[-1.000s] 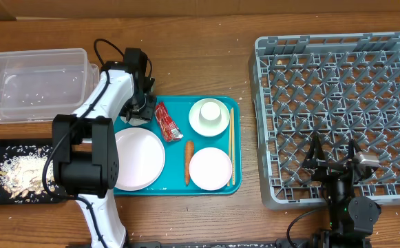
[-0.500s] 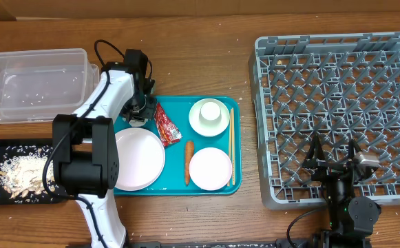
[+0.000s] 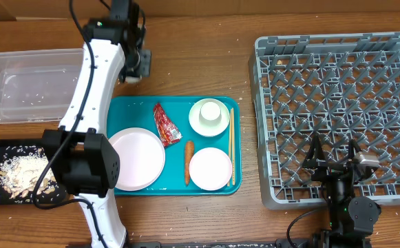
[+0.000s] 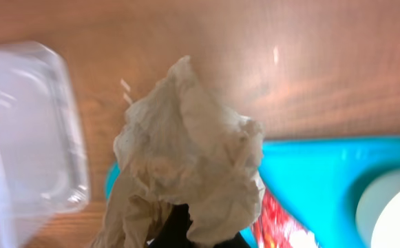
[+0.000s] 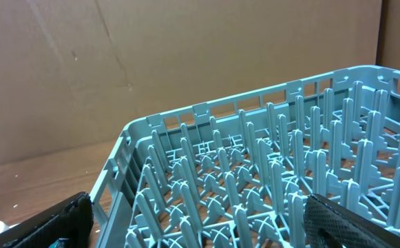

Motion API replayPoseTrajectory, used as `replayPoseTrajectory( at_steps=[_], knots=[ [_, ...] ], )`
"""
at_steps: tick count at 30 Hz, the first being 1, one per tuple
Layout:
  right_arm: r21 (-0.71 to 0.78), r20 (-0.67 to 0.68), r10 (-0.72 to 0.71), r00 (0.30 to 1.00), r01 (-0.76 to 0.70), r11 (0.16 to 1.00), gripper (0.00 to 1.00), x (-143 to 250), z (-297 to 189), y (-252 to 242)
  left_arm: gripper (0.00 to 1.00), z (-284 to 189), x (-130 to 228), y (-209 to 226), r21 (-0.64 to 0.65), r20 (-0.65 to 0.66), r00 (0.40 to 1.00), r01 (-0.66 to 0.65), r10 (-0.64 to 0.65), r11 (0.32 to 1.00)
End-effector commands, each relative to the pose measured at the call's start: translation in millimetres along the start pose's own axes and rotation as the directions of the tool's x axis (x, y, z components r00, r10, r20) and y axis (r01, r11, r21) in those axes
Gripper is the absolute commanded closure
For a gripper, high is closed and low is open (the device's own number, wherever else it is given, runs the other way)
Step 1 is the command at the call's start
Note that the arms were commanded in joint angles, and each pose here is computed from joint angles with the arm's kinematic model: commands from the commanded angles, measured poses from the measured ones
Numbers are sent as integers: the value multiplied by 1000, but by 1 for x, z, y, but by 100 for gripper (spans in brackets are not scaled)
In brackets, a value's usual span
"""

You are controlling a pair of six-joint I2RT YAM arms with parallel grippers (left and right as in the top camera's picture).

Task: Sort waste into correct bins and load items into the dishwasher
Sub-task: 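Carry the tissue left and drop it into the clear bin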

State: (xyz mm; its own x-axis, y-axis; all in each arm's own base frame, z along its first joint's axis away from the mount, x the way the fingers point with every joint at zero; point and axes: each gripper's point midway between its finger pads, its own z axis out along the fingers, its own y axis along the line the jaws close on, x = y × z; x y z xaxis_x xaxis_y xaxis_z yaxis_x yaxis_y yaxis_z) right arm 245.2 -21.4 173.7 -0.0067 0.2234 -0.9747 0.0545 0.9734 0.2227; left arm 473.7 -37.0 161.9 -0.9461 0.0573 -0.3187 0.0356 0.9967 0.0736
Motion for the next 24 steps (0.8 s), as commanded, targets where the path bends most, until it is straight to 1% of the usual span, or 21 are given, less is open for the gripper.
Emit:
replayPoseTrajectory(
  at_steps=[1,6,9,12,13,15,16,17,18,19,21,24],
  knots=[
    [6,5,-4,1000,4,1000,0,2,0,-2,96,-26,-30,45,-136,133,979,174,-156,975],
    [6,5,-4,1000,4,1000,0,2,0,-2,96,-36,-42,96,-232,219,951,270,-221,934],
    [6,5,-4,1000,4,1000,0,2,0,-2,96,-38,-36,136,-294,241,926,354,-289,888],
    [6,5,-4,1000,4,1000,0,2,0,-2,96,-39,-28,173,-312,263,888,448,-377,838],
    [6,5,-4,1000,4,1000,0,2,0,-2,95,-39,-25,183,-312,269,875,476,-404,822],
    [6,5,-4,1000,4,1000,0,2,0,-2,87,-39,-17,205,-315,281,838,541,-467,780],
    [6,5,-4,1000,4,1000,0,2,0,-2,76,-39,-13,213,-309,281,823,565,-494,765],
    [6,5,-4,1000,4,1000,0,2,0,-2,46,-37,-9,219,-292,274,811,582,-517,759],
    [6,5,-4,1000,4,1000,0,2,0,-2,6,-37,-6,223,-283,266,806,590,-530,756],
    [6,5,-4,1000,4,1000,0,2,0,-2,0,-36,-3,227,-278,260,801,597,-539,752],
    [6,5,-4,1000,4,1000,0,2,0,-2,0,-36,6,235,-286,244,794,608,-557,740],
    [6,5,-4,1000,4,1000,0,2,0,-2,0,-34,14,231,-284,204,799,602,-566,747]
  ],
)
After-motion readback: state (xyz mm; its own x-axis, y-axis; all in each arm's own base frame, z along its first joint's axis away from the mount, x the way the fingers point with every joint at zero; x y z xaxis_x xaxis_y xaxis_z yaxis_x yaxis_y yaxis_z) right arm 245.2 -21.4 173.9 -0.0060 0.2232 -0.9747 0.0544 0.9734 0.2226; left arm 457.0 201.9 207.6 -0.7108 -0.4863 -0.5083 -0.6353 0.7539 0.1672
